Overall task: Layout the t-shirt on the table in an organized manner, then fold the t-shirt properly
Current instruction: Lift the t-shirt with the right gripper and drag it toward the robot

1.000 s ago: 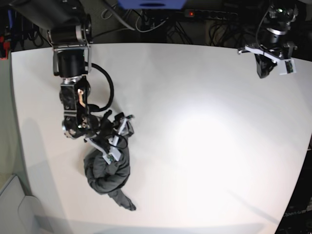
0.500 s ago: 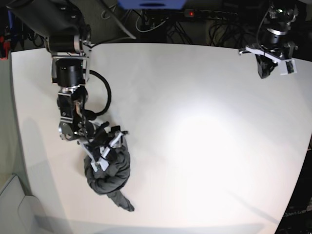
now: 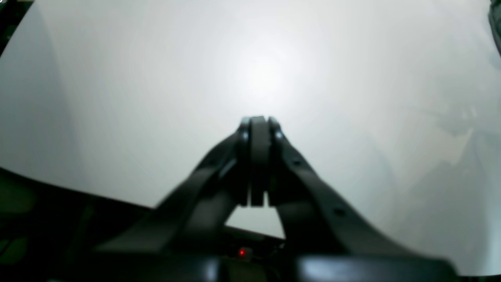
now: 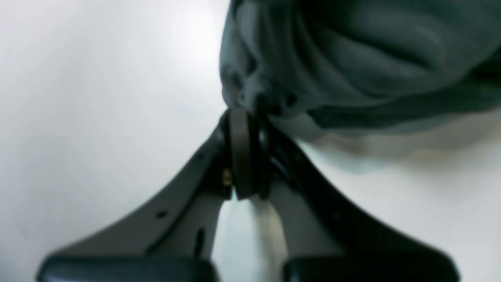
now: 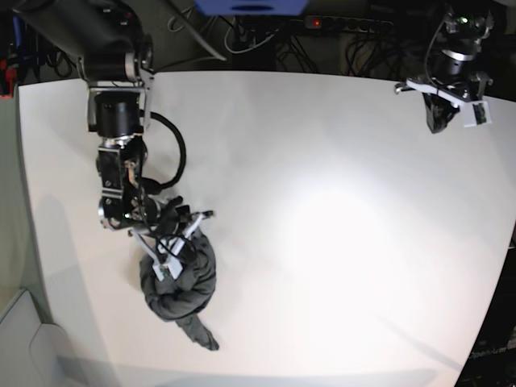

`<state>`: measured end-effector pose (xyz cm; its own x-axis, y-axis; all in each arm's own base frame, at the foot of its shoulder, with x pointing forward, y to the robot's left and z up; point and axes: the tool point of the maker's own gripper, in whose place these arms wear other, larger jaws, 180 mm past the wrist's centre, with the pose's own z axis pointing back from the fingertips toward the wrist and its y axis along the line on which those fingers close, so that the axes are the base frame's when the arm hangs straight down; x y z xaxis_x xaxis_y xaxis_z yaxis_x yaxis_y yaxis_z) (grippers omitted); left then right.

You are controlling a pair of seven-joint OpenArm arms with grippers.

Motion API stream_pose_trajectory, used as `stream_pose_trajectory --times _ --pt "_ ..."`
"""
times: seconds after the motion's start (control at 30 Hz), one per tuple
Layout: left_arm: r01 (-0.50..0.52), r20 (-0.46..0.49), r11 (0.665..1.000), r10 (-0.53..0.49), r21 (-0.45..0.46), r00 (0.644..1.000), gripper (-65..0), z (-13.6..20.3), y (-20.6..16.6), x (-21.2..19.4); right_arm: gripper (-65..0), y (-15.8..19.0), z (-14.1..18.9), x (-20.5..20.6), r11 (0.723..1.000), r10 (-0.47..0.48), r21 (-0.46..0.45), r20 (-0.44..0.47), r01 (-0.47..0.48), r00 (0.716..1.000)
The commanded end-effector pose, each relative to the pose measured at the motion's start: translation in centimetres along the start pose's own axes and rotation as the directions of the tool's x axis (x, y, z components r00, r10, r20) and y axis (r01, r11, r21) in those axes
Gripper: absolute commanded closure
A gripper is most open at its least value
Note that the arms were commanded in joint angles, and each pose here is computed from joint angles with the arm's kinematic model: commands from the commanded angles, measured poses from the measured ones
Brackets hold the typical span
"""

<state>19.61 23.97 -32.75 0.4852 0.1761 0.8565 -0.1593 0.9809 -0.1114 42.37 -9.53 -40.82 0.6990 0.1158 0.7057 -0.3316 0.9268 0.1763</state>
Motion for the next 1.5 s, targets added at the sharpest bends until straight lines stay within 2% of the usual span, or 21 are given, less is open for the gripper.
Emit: stream_pose_trajectory --times 0.0,0.1,0.27,0.37,0.43,0.63,0.8,0.87,1.0,1.07,1.27,1.47 --pt "0.011 0.038 1.000 -0.011 0.014 0.999 -0.2 0.3 0.6 1.2 0.0 -0.9 1.5 3.6 0.999 0.043 -0.027 0.082 -0.041 0.996" --pt "0.011 0.039 1.000 -0.012 0.017 0.999 -0.2 0.3 0.7 1.2 0.0 -0.8 4.0 6.8 0.992 0.114 -0.067 0.136 -0.106 0.984" --pt "0.011 0.042 1.000 -0.012 0.020 0.999 -0.2 0.3 0.8 1.3 0.0 0.0 8.8 12.1 0.970 0.225 -0.145 0.238 -0.195 0.945" --pt "0.012 0.042 1.000 -0.013 0.019 0.999 -0.2 0.3 0.8 1.3 0.0 0.7 11.7 15.4 0.950 0.294 -0.195 0.296 -0.244 0.909" --pt "0.012 0.039 1.000 -0.013 0.020 0.999 -0.2 0.4 0.8 1.2 0.0 1.2 13.6 17.2 0.927 0.360 -0.226 0.315 -0.299 0.878" --pt "0.013 0.033 1.000 -0.013 0.021 0.999 -0.2 0.5 0.9 1.0 0.0 1.9 17.9 21.0 0.864 0.486 -0.317 0.320 -0.391 0.813" --pt "0.015 0.020 1.000 -0.015 0.023 1.000 -0.2 0.8 1.0 0.6 0.0 2.4 20.7 22.4 0.826 0.536 -0.383 0.308 -0.413 0.786" --pt "0.015 0.022 1.000 -0.015 0.022 1.000 -0.2 0.8 0.9 0.7 0.0 2.7 21.2 22.3 0.820 0.544 -0.392 0.308 -0.417 0.781" --pt "0.015 0.020 1.000 -0.016 0.022 1.000 -0.2 0.8 0.9 0.6 0.0 4.0 20.1 20.8 0.785 0.604 -0.361 0.265 -0.503 0.752" --pt "0.016 0.012 1.000 -0.017 0.023 1.000 -0.2 1.0 1.0 0.4 0.0 4.1 19.6 20.0 0.781 0.609 -0.348 0.241 -0.519 0.756" --pt "0.015 0.011 1.000 -0.015 0.023 1.000 -0.2 1.0 1.0 0.3 0.0 3.9 18.4 17.8 0.796 0.584 -0.316 0.178 -0.516 0.792" --pt "0.015 0.011 1.000 -0.015 0.023 1.000 -0.2 1.0 1.0 0.3 0.0 4.8 15.6 11.9 0.843 0.519 -0.208 0.076 -0.496 0.851"
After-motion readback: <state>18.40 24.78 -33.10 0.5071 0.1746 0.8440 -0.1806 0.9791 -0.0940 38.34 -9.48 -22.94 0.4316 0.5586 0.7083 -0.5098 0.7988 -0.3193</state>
